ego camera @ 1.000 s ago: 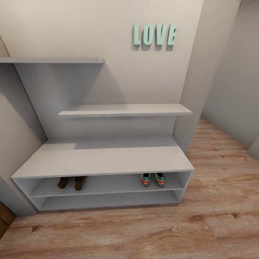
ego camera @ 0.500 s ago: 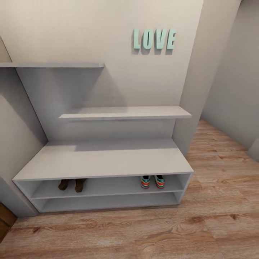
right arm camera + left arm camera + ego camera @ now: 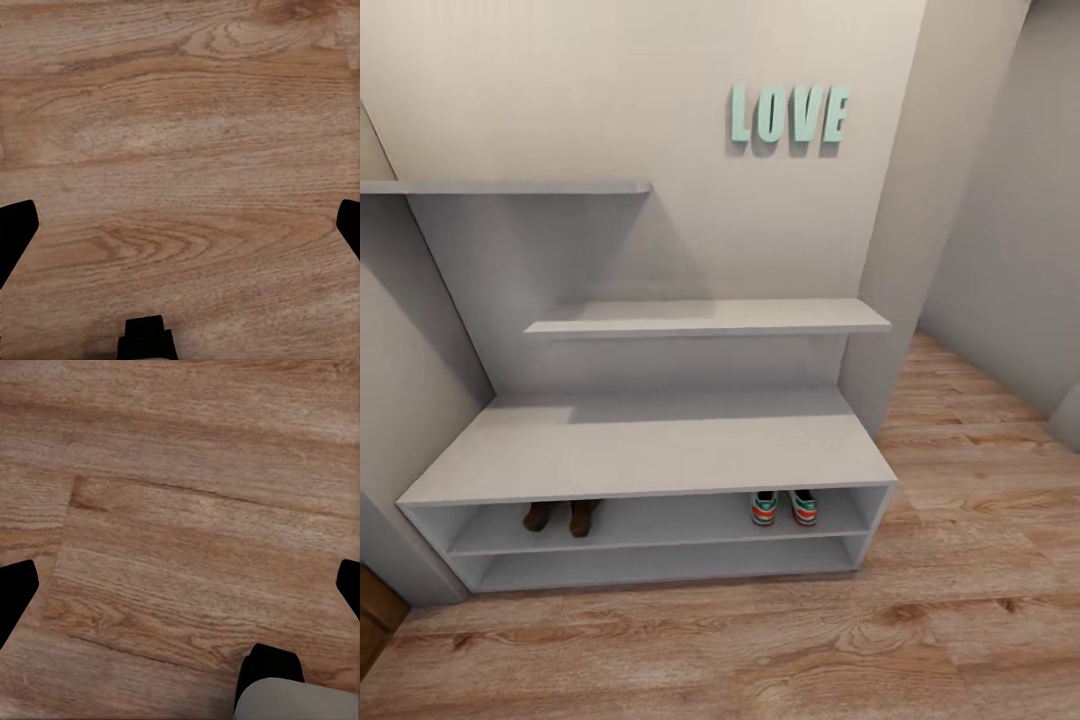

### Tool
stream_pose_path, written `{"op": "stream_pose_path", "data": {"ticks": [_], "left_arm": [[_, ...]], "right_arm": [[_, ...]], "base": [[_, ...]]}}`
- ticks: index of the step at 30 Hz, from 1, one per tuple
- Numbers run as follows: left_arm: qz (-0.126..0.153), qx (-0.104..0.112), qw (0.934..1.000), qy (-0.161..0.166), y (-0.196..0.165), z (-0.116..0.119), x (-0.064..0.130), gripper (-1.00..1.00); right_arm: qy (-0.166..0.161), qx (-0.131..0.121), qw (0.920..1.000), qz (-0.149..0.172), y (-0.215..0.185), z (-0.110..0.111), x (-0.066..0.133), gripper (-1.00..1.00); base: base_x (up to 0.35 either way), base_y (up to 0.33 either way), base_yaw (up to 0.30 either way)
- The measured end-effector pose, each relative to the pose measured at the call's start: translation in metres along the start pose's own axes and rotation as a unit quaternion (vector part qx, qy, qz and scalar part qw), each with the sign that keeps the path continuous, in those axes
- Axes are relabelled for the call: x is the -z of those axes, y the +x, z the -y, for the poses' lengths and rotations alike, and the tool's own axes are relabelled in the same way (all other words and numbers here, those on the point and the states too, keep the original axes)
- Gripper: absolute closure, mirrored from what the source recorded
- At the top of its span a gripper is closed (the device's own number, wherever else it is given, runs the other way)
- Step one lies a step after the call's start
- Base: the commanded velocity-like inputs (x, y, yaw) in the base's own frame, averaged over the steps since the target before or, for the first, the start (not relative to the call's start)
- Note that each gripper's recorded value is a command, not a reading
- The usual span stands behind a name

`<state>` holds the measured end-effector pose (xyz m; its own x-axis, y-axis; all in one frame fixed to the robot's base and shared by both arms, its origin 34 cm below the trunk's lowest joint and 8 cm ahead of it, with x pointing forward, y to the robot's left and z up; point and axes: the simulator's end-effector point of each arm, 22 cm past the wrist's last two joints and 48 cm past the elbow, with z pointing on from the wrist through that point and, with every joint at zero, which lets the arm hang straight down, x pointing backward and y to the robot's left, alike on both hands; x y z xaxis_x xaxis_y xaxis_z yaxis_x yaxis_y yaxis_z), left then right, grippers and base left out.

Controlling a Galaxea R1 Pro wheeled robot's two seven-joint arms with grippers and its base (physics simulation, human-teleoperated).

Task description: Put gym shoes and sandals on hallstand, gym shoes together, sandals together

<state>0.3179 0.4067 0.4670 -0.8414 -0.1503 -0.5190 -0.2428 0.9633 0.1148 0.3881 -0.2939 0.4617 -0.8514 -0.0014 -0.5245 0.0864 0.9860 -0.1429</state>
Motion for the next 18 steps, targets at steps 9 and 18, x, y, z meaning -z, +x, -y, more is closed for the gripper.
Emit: {"op": "stream_pose_path", "data": {"ticks": [9, 18], "left_arm": [[-0.028, 0.010, 0.9995, 0.010, 0.026, 0.020, 0.007, -1.00], [-0.070, 0.018, 0.9972, 0.019, 0.064, 0.038, 0.020, -1.00]], "right_arm": [[-0.001, 0.000, 1.0000, 0.000, 0.000, -0.001, 0.000, -1.00], [-0.001, 0.000, 1.0000, 0.000, 0.000, -0.002, 0.000, -1.00]], "base": [[0.000, 0.000, 0.000], [0.000, 0.000, 0.000]]}}
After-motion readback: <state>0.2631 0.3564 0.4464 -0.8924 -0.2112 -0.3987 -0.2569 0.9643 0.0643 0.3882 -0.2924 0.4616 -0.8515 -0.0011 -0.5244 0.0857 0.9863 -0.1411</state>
